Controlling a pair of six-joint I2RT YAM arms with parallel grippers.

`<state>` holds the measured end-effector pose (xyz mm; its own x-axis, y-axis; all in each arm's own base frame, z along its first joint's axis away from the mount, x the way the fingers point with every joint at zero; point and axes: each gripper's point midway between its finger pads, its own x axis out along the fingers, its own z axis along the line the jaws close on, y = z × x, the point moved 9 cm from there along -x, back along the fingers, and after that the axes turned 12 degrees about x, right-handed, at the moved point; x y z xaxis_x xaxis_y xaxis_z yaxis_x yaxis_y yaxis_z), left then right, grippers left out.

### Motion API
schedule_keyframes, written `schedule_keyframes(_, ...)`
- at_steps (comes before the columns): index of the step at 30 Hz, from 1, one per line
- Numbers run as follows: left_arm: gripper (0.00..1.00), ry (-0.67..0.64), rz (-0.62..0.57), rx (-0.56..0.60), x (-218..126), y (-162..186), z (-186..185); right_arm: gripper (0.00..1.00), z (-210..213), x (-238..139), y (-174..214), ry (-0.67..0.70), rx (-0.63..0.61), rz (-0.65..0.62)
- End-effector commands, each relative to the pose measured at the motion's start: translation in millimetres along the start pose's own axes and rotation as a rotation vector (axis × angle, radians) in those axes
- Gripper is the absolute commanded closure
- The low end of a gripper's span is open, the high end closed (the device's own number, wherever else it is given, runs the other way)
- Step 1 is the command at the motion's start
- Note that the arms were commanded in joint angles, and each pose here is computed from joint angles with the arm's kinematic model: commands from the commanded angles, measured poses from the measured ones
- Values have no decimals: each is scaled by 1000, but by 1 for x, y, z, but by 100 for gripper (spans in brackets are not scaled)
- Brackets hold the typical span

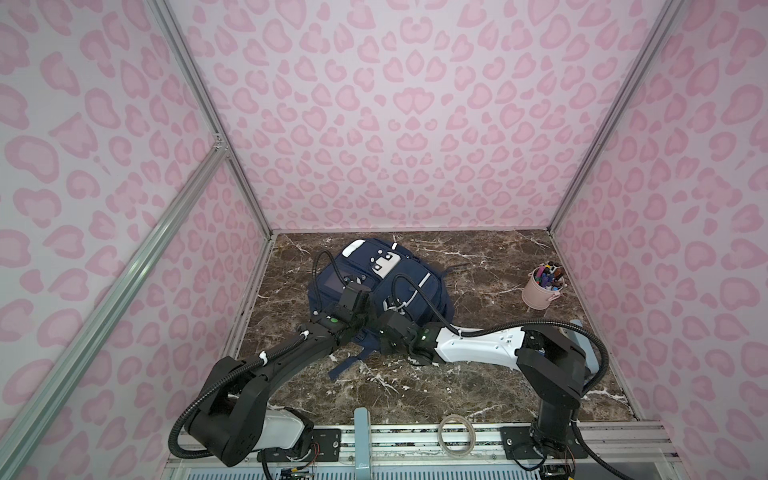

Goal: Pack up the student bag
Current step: 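Release the calculator and grasp the front pocket zipper pull with the right gripper, then pull the pocket zipper closed with the right gripper while the left holds the backpack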

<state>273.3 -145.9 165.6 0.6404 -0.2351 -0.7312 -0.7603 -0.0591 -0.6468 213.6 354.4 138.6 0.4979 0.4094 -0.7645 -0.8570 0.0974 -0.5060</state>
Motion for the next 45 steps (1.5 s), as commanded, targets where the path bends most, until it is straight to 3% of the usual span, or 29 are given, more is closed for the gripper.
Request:
schedule_keyframes(1, 97, -28, -21, -11, 4, -3, 8, 100, -15, -6, 10, 40, -45, 52)
schedule_keyframes(8, 97, -9, -11, -30, 7, -3, 12, 100, -61, -22, 22, 153, -86, 92)
schedule_keyframes(16, 97, 19, 12, -31, 15, 0, 11, 100, -126, -43, -7, 193, -52, 61)
schedule_keyframes(20, 97, 65, 2, -41, 16, -4, 6, 100, -113, -49, -20, 128, -130, 69)
schedule_keyframes(26, 96, 32, -29, -6, 15, -42, 1, 100, -68, -71, -15, 44, -222, 57)
schedule_keyframes(28, 87, 43, -45, -24, 12, -53, 4, 100, -58, -80, -15, 4, -202, 45)
schedule_keyframes(33, 47, 64, -150, -68, -33, -55, 7, 100, -40, -99, -32, -26, -183, 16)
schedule_keyframes(40, 39, 429, -212, -205, -62, -9, -22, 100, -29, -96, -37, -52, -217, 44)
schedule_keyframes(45, 38, 518, -197, -230, -51, 4, -49, 100, -22, -97, -36, -73, -222, 42)
